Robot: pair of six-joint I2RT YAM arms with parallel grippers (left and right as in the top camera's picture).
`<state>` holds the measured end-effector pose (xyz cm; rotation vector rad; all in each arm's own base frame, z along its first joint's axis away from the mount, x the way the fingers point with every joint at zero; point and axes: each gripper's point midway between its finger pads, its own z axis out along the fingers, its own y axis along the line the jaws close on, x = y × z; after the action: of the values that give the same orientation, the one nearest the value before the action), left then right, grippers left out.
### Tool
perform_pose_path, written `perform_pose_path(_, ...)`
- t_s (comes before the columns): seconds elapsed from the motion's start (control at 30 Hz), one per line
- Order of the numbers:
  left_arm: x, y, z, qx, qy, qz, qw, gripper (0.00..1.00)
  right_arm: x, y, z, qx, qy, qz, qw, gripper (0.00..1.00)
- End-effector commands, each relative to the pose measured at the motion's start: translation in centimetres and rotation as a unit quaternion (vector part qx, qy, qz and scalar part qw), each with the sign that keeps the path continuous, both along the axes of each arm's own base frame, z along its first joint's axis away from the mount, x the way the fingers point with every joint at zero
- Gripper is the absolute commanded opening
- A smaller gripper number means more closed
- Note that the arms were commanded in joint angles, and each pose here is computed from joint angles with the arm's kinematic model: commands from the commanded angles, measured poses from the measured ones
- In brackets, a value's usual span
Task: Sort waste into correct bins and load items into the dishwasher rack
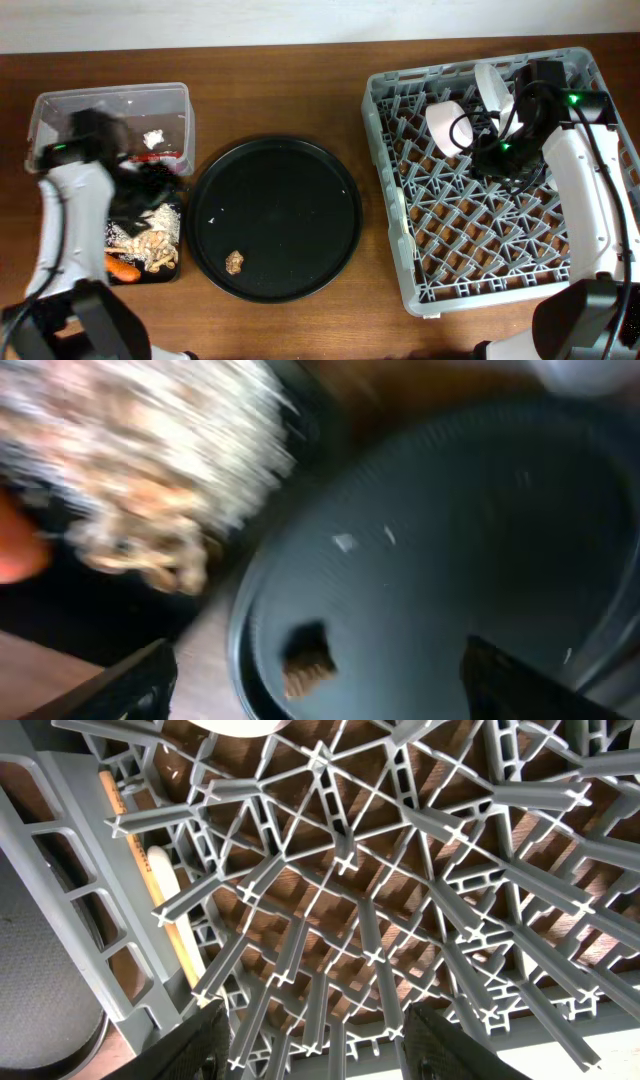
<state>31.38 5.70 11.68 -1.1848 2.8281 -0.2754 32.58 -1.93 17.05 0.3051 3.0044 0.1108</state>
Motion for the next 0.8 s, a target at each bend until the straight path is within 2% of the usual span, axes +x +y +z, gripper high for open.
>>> perform_pose_path(0.0, -1.9, -6.4, -2.5, 0.002, 0.039, -0.109, 0.993, 0.93, 0.2, 0.0, 0.4, 0.003, -0.005, -0.006, 1.0, 0.59)
perform_pose_path(0.17, -5.5, -10.3, -7.3, 0.024, 0.081, -0.191, 0.978, 0.93, 0.2, 0.0, 0.4, 0.003, -0.005, -0.006, 1.0, 0.59)
perform_pose_path(0.33, -7.7, -11.5, -11.0, 0.035, 0.084, -0.226, 0.97, 0.89, 0.2, 0.0, 0.4, 0.003, -0.005, -0.006, 1.0, 0.59)
perform_pose_path(0.37, -7.7, -11.4, -11.3, 0.038, 0.079, -0.226, 0.97, 0.82, 0.2, 0.0, 0.4, 0.003, -0.005, -0.006, 1.0, 0.59)
perform_pose_path(0.43, -7.2, -11.1, -11.6, 0.052, 0.069, -0.226, 0.97, 0.75, 0.2, 0.0, 0.4, 0.003, -0.005, -0.006, 1.0, 0.59)
perform_pose_path(0.5, -7.0, -10.9, -11.6, 0.056, 0.066, -0.226, 0.97, 0.55, 0.1, 0.0, 0.4, 0.003, -0.004, -0.006, 1.0, 0.59)
perform_pose_path(0.7, -7.1, -10.9, -11.6, 0.055, 0.068, -0.225, 0.97, 0.28, 0.2, 0.0, 0.4, 0.003, -0.005, -0.006, 1.0, 0.59)
perform_pose_path(0.77, -6.7, -10.9, -11.3, 0.052, 0.063, -0.222, 0.972, 0.27, 0.1, 0.0, 0.4, 0.003, -0.004, -0.006, 1.0, 0.59)
